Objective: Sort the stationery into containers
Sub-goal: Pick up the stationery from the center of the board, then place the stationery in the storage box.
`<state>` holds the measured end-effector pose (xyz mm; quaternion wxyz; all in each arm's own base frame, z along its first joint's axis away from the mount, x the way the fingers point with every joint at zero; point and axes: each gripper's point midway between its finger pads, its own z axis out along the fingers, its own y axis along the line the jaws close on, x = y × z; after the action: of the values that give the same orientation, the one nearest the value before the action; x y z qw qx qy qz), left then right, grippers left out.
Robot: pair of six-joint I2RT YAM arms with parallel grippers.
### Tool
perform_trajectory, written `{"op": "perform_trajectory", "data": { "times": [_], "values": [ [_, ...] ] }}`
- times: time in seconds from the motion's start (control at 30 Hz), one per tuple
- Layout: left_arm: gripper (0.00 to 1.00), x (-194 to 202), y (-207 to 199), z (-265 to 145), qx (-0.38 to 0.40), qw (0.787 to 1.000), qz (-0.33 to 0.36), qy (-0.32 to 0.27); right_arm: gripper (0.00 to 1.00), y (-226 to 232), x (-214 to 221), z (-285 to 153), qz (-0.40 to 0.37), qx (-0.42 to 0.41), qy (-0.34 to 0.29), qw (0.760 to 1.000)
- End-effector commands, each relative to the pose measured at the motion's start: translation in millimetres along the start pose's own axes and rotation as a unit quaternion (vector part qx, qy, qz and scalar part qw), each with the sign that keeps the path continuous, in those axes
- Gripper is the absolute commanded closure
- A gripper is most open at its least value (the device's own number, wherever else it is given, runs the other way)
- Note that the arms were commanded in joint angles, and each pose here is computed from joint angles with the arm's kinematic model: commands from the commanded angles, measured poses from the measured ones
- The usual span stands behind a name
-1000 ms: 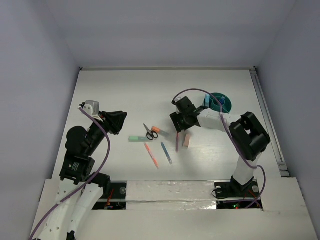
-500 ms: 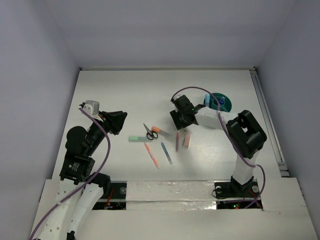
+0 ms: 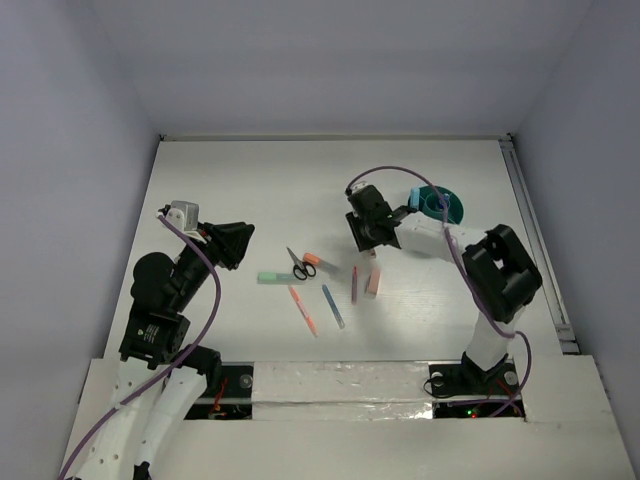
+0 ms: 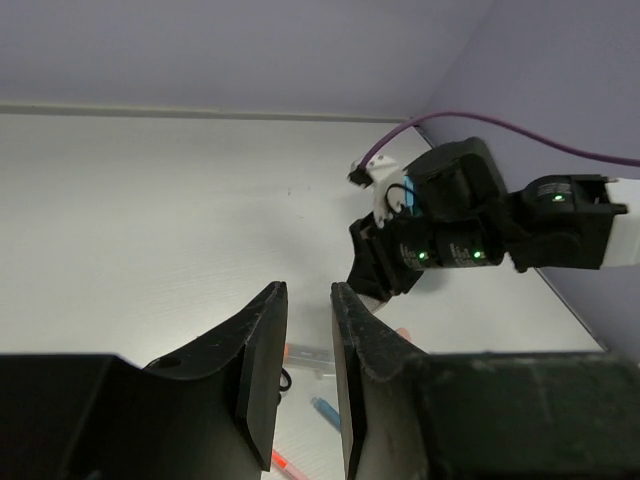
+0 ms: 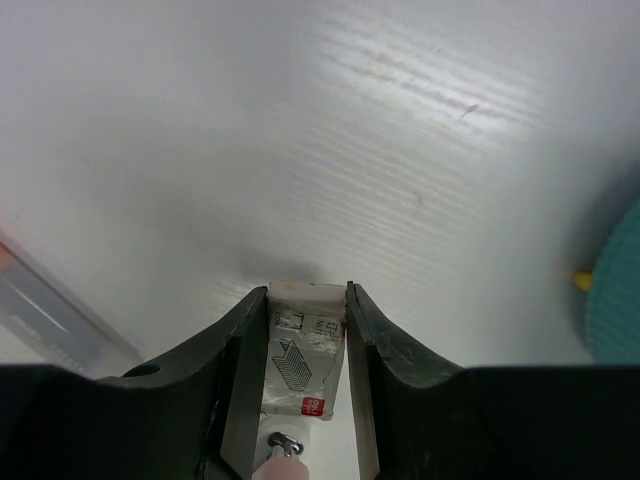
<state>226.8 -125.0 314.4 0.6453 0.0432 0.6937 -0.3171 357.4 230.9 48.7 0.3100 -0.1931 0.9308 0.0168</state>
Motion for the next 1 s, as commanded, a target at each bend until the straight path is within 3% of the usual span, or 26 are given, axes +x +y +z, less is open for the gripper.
{"op": "perform_trajectory", "data": {
  "times": [0.0, 0.17, 0.23, 0.27, 0.4, 0.6, 0.97],
  "values": [
    [0.79, -8.4, -7.5, 0.3, 0.018, 1.0, 0.008, -0.018, 0.73, -8.5, -87.1, -59.9, 0.051, 0.012, -0.149, 0.987],
    [0.79, -8.4, -7.4, 0.3, 0.018, 1.0, 0.009, -0.018, 0.71, -48.5, -142.5, -149.8, 0.11, 0.061, -0.3, 0.946],
    [0.79, -8.3, -7.7, 0.3, 0.019, 1.0, 0.008, -0.018, 0.71, -87.8, -142.7, -167.8, 0.143, 0.121, -0.328, 0.926],
    [0.79, -8.5, -8.2, 0.0, 0.02, 1.0, 0.009, -0.019, 0.71, -103.6, -151.5, -193.2, 0.166, 0.129, -0.366, 0.906],
    [0.79, -8.5, -8.2, 0.0, 0.02, 1.0, 0.009, -0.019, 0.71, -169.4, -141.1, -218.4, 0.233, 0.173, -0.412, 0.864],
    [0.79, -8.2, -8.1, -0.2, 0.02, 1.0, 0.009, -0.019, 0.71, -249.6, -104.4, -212.6, 0.297, 0.269, -0.402, 0.824],
    [0.78, -7.0, -7.2, 1.3, 0.019, 1.0, 0.007, -0.016, 0.72, -295.0, -83.6, -154.6, 0.325, 0.296, -0.353, 0.826]
  ]
}}
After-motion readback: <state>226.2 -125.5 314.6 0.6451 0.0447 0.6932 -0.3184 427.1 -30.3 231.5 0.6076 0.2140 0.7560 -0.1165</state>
